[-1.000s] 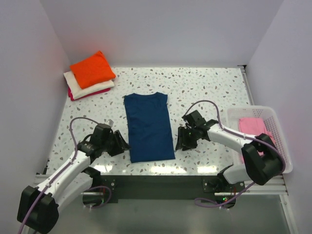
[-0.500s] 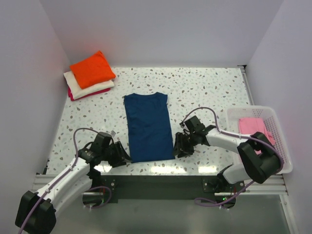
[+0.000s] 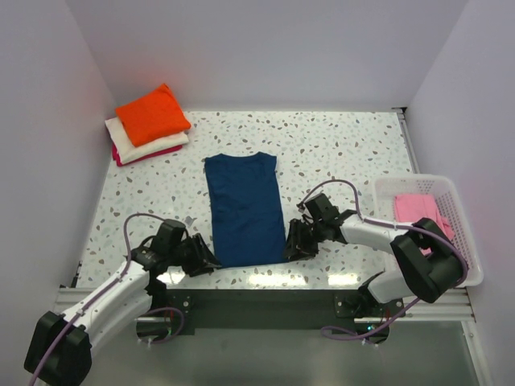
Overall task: Fold and stack the t-shirts
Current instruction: Fold the tshirt
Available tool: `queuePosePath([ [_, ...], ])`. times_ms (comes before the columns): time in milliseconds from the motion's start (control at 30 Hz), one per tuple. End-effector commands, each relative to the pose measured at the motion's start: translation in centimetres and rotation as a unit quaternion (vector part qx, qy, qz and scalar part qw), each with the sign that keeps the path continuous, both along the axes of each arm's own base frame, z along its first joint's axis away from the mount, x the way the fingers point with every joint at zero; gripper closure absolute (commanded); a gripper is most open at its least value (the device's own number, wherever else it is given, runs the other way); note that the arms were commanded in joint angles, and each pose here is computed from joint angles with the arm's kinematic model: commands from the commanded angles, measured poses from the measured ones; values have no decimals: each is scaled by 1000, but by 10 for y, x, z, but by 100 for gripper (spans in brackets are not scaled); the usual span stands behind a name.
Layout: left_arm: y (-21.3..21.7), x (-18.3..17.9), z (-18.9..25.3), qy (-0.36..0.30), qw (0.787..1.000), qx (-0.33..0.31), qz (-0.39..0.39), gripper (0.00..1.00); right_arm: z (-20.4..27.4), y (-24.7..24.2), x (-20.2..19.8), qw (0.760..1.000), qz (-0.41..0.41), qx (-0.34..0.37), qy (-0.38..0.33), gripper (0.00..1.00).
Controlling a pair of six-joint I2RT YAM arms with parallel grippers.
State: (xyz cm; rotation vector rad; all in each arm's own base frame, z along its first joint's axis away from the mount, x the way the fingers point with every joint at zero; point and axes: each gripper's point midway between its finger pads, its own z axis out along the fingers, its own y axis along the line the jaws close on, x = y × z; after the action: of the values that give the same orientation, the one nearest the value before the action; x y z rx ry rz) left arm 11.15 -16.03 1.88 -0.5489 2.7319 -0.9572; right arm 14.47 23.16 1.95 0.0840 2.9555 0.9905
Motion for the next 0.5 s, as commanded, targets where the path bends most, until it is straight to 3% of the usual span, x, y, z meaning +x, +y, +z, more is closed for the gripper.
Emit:
queuePosePath([
  [0, 1, -3, -10, 6, 1000, 4, 4, 55, -9, -4, -4, 1000, -10, -12, 6, 57],
  [467, -7, 2, -15, 5, 1000, -6, 6, 66, -15, -4, -4, 1000, -20, -11, 9, 64],
])
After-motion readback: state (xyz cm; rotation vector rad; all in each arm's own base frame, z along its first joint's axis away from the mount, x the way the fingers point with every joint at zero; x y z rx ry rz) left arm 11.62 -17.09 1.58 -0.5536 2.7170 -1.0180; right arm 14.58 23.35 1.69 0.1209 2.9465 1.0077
